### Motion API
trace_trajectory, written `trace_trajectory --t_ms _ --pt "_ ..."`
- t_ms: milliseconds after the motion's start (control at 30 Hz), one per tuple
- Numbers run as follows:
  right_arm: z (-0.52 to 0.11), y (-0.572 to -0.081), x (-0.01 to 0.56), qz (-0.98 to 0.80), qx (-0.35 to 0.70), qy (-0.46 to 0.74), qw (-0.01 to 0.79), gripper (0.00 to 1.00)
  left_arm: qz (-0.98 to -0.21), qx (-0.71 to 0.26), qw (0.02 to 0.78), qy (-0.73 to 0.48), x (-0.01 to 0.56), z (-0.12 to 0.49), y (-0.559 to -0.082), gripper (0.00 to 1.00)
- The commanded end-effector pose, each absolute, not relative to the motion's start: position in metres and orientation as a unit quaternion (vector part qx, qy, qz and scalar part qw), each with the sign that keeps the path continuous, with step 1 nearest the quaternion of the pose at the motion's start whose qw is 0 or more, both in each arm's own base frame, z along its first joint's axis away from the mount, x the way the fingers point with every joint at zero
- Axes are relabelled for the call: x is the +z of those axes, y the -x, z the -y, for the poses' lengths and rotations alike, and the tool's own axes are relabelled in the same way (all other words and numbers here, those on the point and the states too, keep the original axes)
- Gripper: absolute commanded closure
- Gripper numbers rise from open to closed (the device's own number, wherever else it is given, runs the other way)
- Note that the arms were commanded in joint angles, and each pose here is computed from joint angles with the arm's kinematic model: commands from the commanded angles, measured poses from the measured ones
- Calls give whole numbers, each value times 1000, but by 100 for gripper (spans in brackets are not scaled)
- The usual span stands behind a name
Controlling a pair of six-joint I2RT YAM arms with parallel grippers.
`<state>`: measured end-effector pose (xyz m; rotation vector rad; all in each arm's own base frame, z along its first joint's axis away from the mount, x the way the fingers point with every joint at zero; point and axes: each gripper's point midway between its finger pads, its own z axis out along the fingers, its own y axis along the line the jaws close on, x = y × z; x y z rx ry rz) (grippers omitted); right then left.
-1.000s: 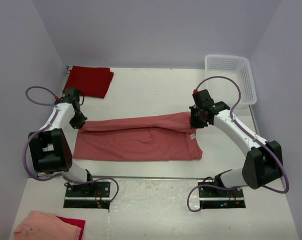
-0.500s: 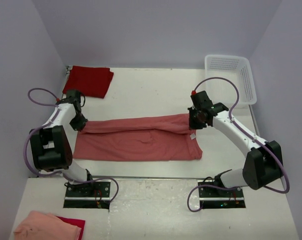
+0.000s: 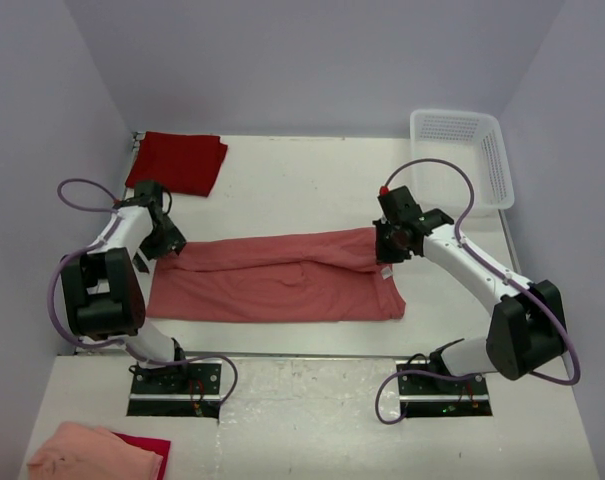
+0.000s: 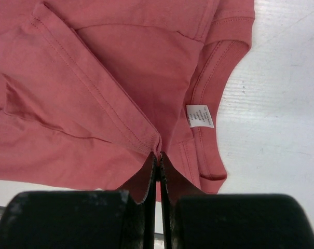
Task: Fold and stack the t-shirts
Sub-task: Fold the other side of the tshirt into a rectangle
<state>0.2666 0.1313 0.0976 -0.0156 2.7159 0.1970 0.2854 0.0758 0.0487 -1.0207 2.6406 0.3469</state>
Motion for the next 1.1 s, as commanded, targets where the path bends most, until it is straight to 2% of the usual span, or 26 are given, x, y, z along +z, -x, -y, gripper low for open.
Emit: trace_trajectory --t_ms 0,33,200,300,400,433,600,800,833,867,933,967,1067 --pt "-137 -269 103 -972 78 1 222 100 -894 141 180 386 76 -86 -281 5" --pt "-138 -268 101 -972 78 2 220 100 -884 157 190 397 85 -92 -279 0" --pt "-142 -265 99 -973 80 6 215 100 -849 172 275 417 135 -106 -285 0" --pt "-145 -263 96 -974 83 9 211 100 -858 136 298 396 142 -97 -301 9" --pt "-147 -261 92 -975 83 13 207 100 -883 81 282 367 128 -78 -317 65" --pt "-147 -262 92 -975 82 11 208 100 -892 52 274 355 120 -68 -325 100" --pt "-146 -256 89 -977 77 2 200 100 -904 -5 256 342 97 -46 -337 100" --pt "-146 -230 75 -982 82 -24 171 98 -907 -5 257 335 92 -44 -341 100" --pt "-149 -223 73 -982 84 -22 166 94 -906 -5 261 332 95 -45 -343 100" --pt "-149 -220 74 -982 84 -24 167 83 -906 -6 263 331 96 -45 -344 100" --pt "-153 -214 75 -982 79 -25 170 70 -907 -8 267 326 100 -44 -345 100" --pt "-154 -215 78 -981 78 -22 178 60 -907 -7 268 324 101 -45 -346 100" --pt "-163 -230 99 -972 81 4 220 54 -909 -8 274 313 103 -42 -348 100"
